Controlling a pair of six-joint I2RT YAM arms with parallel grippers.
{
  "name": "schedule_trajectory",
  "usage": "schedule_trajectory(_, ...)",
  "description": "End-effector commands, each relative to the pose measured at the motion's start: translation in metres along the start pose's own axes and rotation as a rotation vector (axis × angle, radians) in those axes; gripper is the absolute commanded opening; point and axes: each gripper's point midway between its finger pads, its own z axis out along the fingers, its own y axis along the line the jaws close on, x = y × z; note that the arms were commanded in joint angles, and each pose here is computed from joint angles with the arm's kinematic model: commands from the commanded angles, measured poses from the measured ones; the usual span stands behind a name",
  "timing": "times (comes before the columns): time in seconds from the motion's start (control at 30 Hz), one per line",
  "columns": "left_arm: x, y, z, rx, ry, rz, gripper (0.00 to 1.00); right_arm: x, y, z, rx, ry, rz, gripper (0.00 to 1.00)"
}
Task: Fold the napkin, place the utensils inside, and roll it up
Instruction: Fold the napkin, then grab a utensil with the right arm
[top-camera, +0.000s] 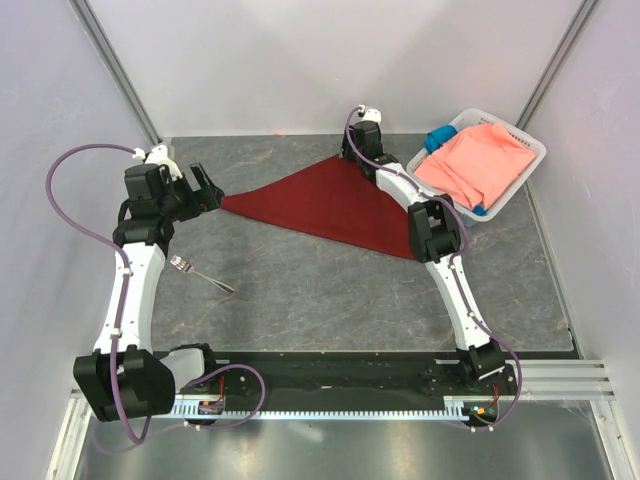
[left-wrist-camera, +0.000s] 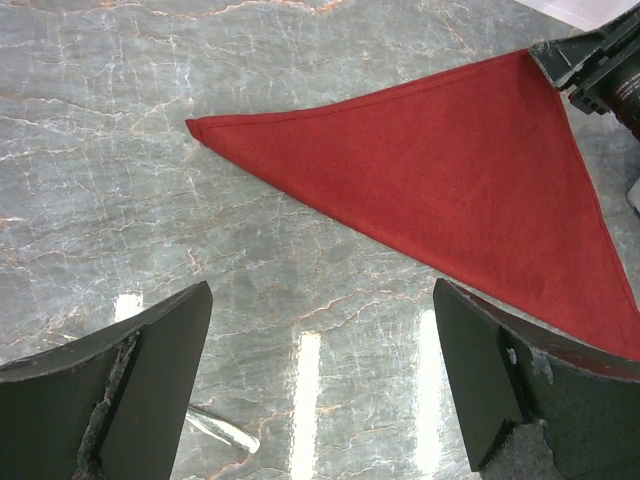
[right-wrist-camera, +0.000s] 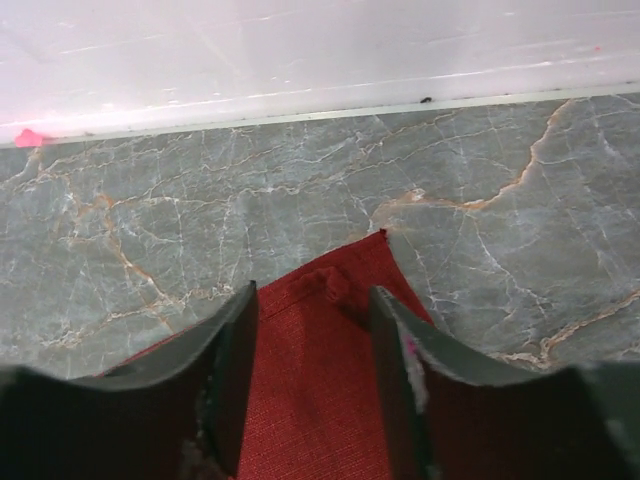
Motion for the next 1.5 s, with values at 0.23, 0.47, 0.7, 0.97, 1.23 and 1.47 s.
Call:
schedule_trajectory(0.23, -0.005, -0.011, 0.002, 0.054, -0.019, -0.01, 0.99, -0.092, 0.033, -0.054, -0.106, -0.124, -0.073, 0.75)
schedule_trajectory(0.47, -0.004, -0.006, 0.004, 0.031, -0.018, -0.011, 0.99, -0.138, 0.041, -0.109, -0.125, -0.169, -0.121, 0.81)
schedule_trajectory(0.7, 0.003, 0.009, 0.011, -0.046, -0.012, -0.02, 0.99, -0.112, 0.054, -0.166, -0.206, -0.072, -0.124, 0.82)
schedule_trajectory(0.97, 0.041, 0.053, 0.003, -0.258, -0.014, -0.097, 1.0, -0.072, 0.068, -0.239, -0.321, 0.075, -0.133, 0.79)
schedule_trajectory(1.23, 0.104, 0.099, -0.013, -0.475, 0.005, -0.297, 0.81, -0.036, 0.066, -0.29, -0.379, 0.151, -0.125, 0.79)
schedule_trajectory(1.47, 0.158, 0.115, -0.006, -0.567, 0.075, -0.525, 0.69, -0.022, 0.067, -0.31, -0.424, 0.19, -0.12, 0.77)
